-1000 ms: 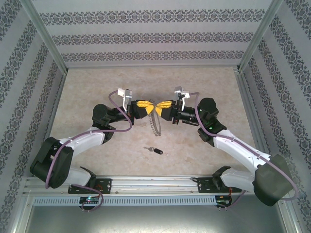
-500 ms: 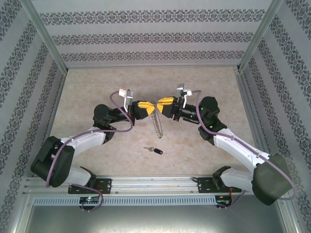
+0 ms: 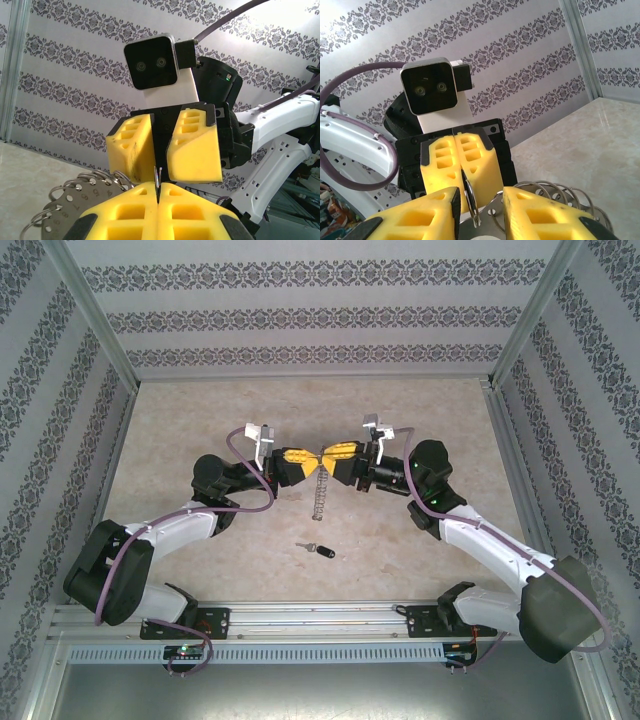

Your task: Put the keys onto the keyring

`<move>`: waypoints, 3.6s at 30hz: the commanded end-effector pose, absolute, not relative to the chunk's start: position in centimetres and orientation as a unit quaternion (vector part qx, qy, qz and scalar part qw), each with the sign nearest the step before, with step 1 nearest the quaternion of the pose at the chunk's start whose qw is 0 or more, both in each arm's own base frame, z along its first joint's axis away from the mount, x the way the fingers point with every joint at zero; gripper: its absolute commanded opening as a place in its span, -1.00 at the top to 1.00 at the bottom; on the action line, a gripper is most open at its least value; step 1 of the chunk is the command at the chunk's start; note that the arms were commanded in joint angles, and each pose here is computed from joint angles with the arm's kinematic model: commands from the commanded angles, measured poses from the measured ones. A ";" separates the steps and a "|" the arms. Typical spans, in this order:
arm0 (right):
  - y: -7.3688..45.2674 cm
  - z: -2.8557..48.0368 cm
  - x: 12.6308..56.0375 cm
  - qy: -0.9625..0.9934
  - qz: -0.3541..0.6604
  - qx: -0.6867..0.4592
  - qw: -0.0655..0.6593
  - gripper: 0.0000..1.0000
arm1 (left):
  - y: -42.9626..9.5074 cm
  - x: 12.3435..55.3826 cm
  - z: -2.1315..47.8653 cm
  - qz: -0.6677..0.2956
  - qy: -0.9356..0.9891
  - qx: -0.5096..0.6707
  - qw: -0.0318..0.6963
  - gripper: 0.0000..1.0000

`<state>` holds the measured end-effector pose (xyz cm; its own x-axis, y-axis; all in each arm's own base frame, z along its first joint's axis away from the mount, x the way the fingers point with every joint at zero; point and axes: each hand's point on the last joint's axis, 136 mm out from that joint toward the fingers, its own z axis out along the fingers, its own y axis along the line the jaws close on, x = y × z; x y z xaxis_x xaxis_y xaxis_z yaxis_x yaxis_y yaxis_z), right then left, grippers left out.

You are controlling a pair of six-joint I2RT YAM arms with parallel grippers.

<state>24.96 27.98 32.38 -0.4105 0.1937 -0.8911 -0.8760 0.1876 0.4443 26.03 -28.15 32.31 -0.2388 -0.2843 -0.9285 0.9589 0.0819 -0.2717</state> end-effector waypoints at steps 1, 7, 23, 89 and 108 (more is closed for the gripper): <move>28.2 32.3 24.3 0.602 0.581 -0.292 0.464 0.39 | -28.5 25.3 34.5 -0.598 0.479 0.347 0.540 1.00; 28.2 32.3 24.3 0.601 0.580 -0.292 0.465 0.43 | -28.6 25.2 34.5 -0.599 0.479 0.348 0.539 1.00; 28.1 32.3 25.1 0.611 0.567 -0.296 0.467 1.00 | -28.7 25.4 34.4 -0.584 0.494 0.352 0.539 0.46; 24.7 32.0 26.1 0.640 0.537 -0.223 0.503 -0.01 | -28.9 26.5 31.1 -0.590 0.519 0.328 0.524 1.00; 23.8 10.8 22.3 0.855 0.341 -0.160 0.356 -0.08 | -25.7 26.7 30.7 -0.487 0.534 0.289 0.628 1.00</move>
<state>22.44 24.68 13.53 -0.6863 0.0093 -0.7273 -0.5547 0.6400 0.5317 27.03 -26.36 29.24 -0.1607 -0.2924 -0.9427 0.9227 0.2946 -0.2487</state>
